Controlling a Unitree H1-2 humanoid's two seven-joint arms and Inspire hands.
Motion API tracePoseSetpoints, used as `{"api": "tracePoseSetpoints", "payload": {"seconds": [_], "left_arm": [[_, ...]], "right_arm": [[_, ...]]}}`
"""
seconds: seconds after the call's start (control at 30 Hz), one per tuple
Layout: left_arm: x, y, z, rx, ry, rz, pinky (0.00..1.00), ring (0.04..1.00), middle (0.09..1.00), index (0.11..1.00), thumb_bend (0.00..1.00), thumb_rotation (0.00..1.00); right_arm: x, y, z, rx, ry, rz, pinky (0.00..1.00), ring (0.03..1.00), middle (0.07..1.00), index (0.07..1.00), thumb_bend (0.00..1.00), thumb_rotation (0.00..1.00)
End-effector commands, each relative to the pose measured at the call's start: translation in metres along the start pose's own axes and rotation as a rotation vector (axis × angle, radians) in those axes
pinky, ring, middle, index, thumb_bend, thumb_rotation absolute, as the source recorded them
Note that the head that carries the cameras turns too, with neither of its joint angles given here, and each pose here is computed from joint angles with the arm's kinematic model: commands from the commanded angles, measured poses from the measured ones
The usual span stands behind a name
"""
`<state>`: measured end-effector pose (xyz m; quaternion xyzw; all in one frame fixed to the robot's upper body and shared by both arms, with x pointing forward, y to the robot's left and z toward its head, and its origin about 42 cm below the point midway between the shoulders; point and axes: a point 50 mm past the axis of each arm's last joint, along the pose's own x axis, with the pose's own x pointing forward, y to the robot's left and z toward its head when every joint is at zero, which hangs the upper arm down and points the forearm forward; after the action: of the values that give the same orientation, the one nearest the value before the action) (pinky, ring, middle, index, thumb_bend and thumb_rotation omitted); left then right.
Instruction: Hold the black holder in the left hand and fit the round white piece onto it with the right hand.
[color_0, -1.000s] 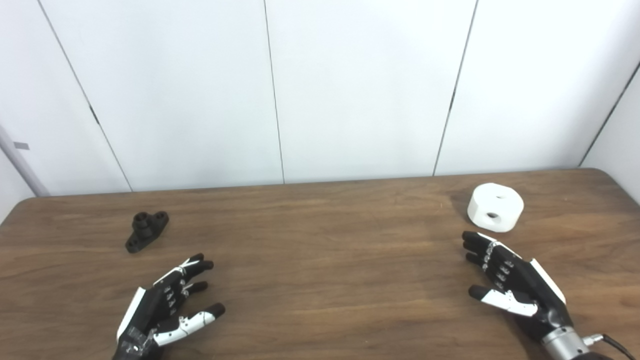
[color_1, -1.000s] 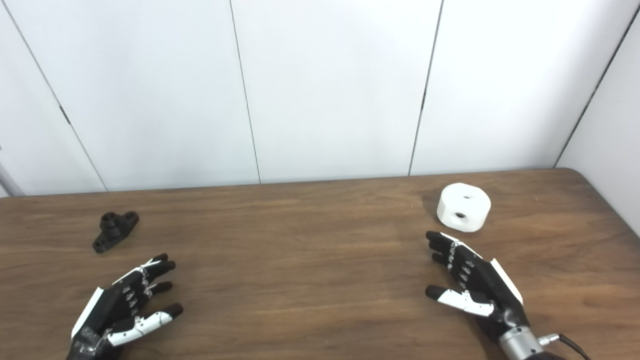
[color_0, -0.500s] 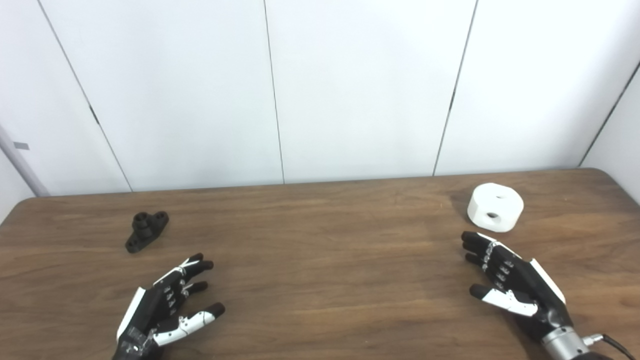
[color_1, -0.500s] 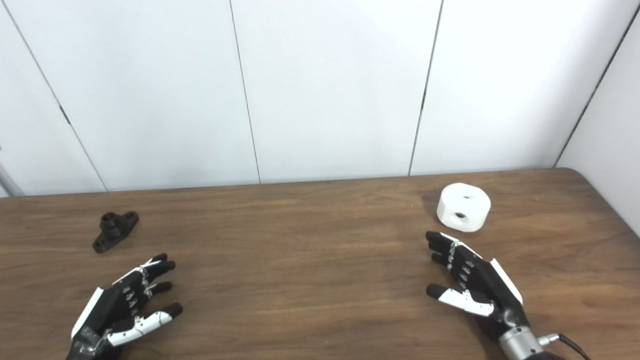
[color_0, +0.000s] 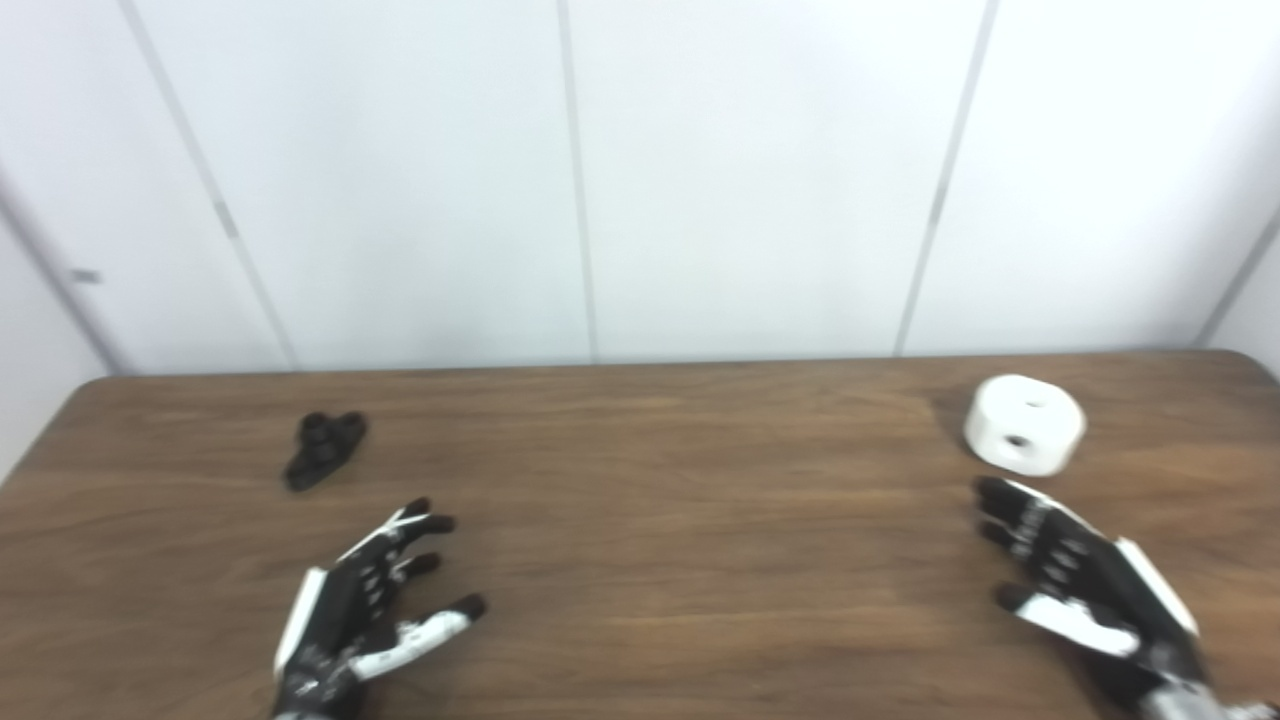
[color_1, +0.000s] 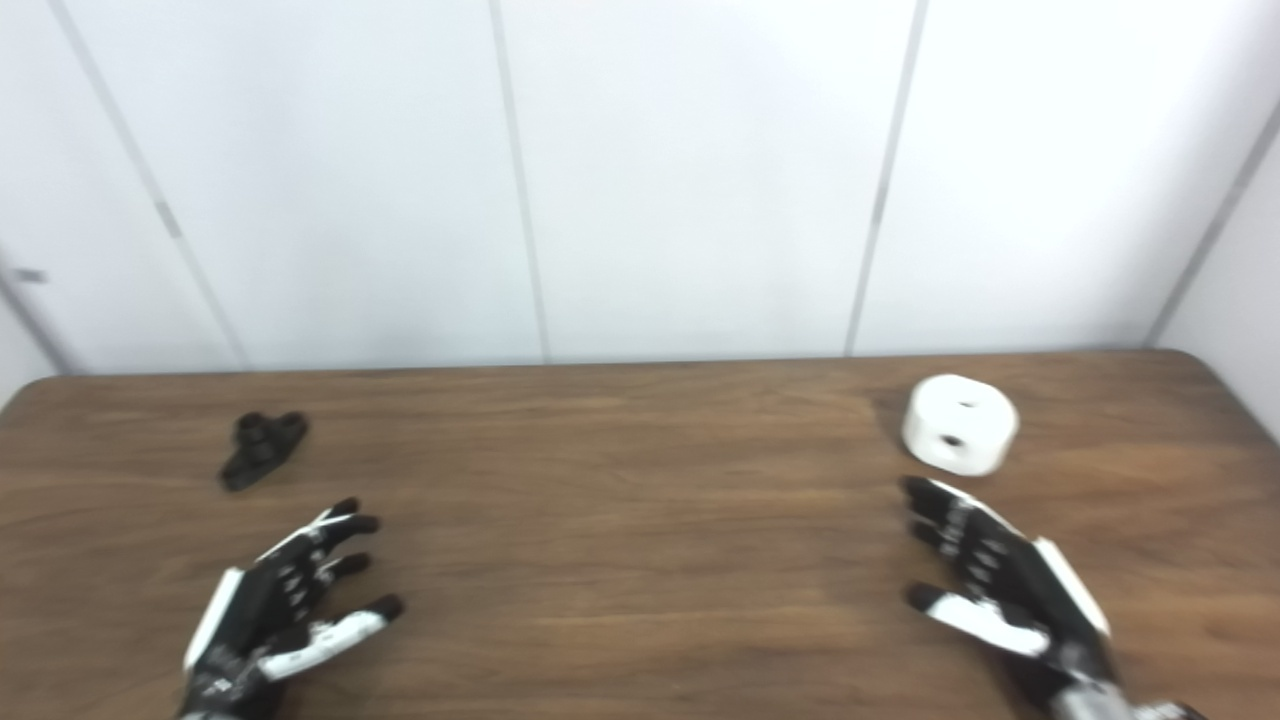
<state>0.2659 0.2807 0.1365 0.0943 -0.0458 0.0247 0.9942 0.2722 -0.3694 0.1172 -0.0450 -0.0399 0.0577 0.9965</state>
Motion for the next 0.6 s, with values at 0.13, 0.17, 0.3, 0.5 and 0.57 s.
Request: {"api": "tracePoseSetpoints", "payload": {"seconds": [0.13, 0.17, 0.3, 0.5, 0.57], "left_arm": [[0.001, 0.017, 0.042, 0.130, -0.137, 0.169, 0.99, 0.975, 0.937, 0.674, 0.80, 0.03], [0.002, 0.019, 0.047, 0.148, -0.155, 0.191, 0.99, 0.975, 0.937, 0.672, 0.80, 0.04], [0.004, 0.029, 0.061, 0.206, -0.199, 0.309, 0.94, 0.952, 0.920, 0.659, 0.81, 0.06], [0.011, 0.037, 0.067, 0.271, -0.205, 0.443, 1.00, 0.994, 0.965, 0.678, 0.81, 0.12], [0.015, 0.038, 0.068, 0.298, -0.199, 0.475, 1.00, 0.999, 0.990, 0.702, 0.82, 0.14]], "right_arm": [[-0.013, -0.013, -0.008, 0.035, 0.041, -0.005, 0.91, 0.913, 0.878, 0.795, 0.95, 0.37], [-0.014, -0.014, -0.008, 0.038, 0.039, -0.003, 0.91, 0.913, 0.878, 0.796, 0.95, 0.37], [-0.014, -0.016, -0.008, 0.052, 0.037, 0.002, 0.93, 0.919, 0.889, 0.807, 0.92, 0.37], [-0.012, -0.019, -0.011, 0.034, 0.025, 0.009, 0.95, 0.930, 0.900, 0.816, 0.88, 0.37], [-0.013, -0.020, -0.012, 0.032, 0.021, 0.010, 0.95, 0.934, 0.907, 0.820, 0.85, 0.37]]}}
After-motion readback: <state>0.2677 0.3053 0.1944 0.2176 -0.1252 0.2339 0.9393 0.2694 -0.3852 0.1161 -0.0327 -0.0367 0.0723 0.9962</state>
